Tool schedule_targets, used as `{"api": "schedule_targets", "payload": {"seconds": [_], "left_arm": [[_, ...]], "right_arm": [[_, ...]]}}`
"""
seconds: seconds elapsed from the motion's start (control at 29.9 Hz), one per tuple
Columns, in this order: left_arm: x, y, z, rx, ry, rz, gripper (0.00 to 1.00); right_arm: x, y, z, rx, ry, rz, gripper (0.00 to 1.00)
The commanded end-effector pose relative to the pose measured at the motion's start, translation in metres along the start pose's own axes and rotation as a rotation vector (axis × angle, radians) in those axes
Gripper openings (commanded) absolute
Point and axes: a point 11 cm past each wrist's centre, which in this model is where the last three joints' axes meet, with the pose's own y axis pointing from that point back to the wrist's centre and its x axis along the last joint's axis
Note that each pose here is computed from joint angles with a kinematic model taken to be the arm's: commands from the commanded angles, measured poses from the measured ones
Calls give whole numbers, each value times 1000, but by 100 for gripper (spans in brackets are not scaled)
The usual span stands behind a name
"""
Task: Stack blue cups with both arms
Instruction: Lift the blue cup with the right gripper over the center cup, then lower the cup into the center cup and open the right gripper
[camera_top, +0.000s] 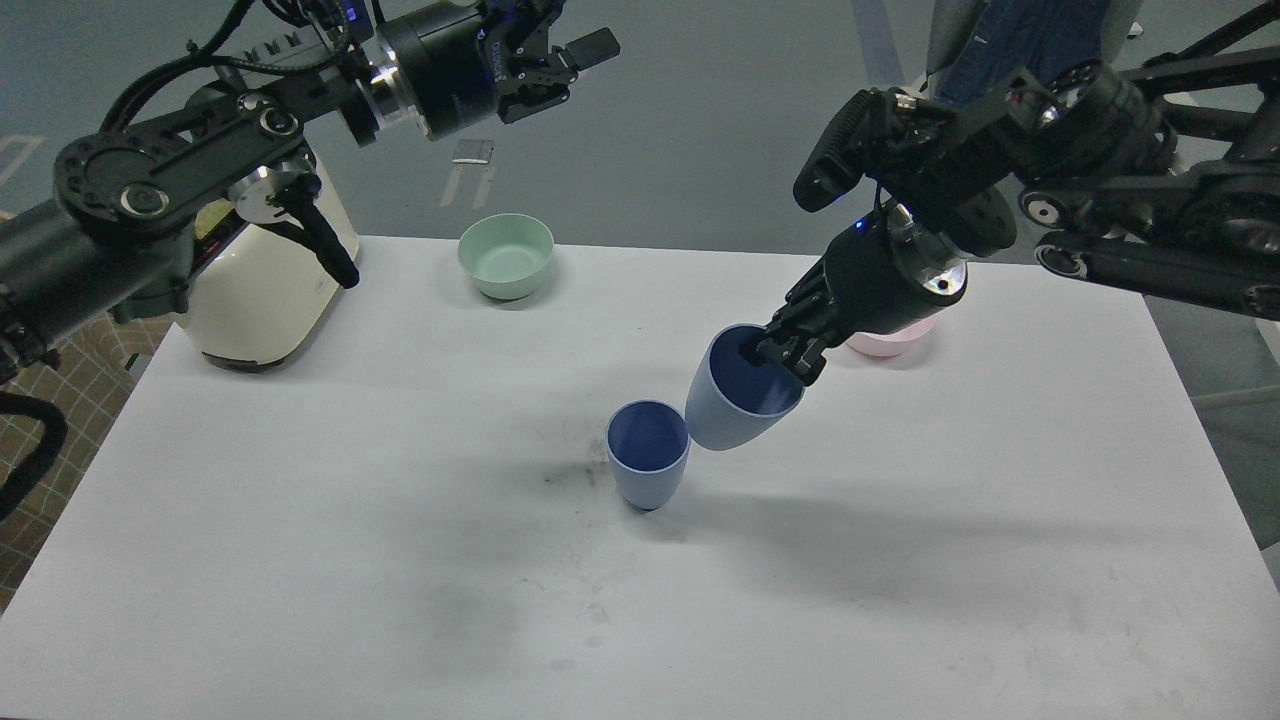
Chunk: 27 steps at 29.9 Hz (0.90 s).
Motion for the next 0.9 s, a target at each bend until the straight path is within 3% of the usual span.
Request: {"api": "schedule_targets", "payload": {"seconds": [0.0,0.87], "left_arm": [[0,0,0,-1,-1,1,97],[1,-2,2,-5,-4,2,97]], "right_arm": [[16,-11,-2,2,1,13,0],[25,-43,-7,28,-31,15,0]]}}
